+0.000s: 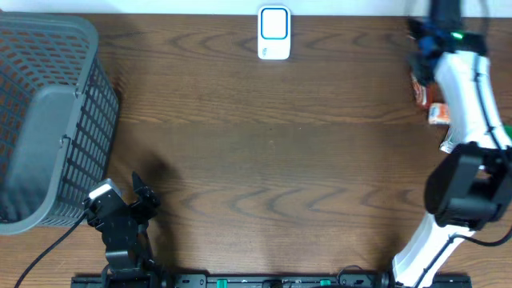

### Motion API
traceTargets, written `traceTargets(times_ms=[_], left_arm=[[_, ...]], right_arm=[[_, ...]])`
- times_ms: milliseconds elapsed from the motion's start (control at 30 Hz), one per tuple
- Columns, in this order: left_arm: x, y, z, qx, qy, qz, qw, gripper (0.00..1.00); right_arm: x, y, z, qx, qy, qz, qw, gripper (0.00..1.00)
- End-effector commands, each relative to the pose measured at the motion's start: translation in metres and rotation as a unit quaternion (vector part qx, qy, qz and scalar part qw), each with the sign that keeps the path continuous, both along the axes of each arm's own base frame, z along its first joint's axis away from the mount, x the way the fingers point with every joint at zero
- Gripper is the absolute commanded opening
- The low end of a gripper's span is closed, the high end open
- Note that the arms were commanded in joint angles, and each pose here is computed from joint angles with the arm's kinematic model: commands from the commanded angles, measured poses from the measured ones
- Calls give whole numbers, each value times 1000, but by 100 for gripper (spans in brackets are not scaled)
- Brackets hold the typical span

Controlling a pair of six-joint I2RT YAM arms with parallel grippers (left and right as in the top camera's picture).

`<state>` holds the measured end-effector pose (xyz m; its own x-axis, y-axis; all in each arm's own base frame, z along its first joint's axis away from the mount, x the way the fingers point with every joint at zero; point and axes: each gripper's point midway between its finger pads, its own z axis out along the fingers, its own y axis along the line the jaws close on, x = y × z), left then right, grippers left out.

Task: Scan the item barcode
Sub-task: 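Swing the right arm with the TOP bar to the far right, then release the TOP bar beside the orange pack and Panadol box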

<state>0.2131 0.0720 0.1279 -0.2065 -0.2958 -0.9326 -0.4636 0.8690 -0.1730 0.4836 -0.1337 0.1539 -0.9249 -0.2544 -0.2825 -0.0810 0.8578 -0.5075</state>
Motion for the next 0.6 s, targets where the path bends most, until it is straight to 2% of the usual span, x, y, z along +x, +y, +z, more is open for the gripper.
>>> traceTargets(times_ms=[0, 100, 233, 400, 567], left_arm=[[-1, 3, -3, 0, 2, 9, 1000, 84], [-1, 3, -3, 0, 2, 9, 1000, 84], [-1, 3, -3, 0, 2, 8, 1000, 84], [-1, 3, -3, 0, 2, 9, 1000, 84], [-1, 3, -3, 0, 2, 9, 1000, 84]], right_arm=[[-14, -5, -37, 89, -2, -53, 995, 1], [-17, -5, -48, 132, -9, -70, 989, 2], [-8, 6, -34, 148, -38, -73, 986, 1], [6, 30, 17, 152, -99, -50, 982, 1], [-1, 73, 82, 183, -167, -17, 969, 1]])
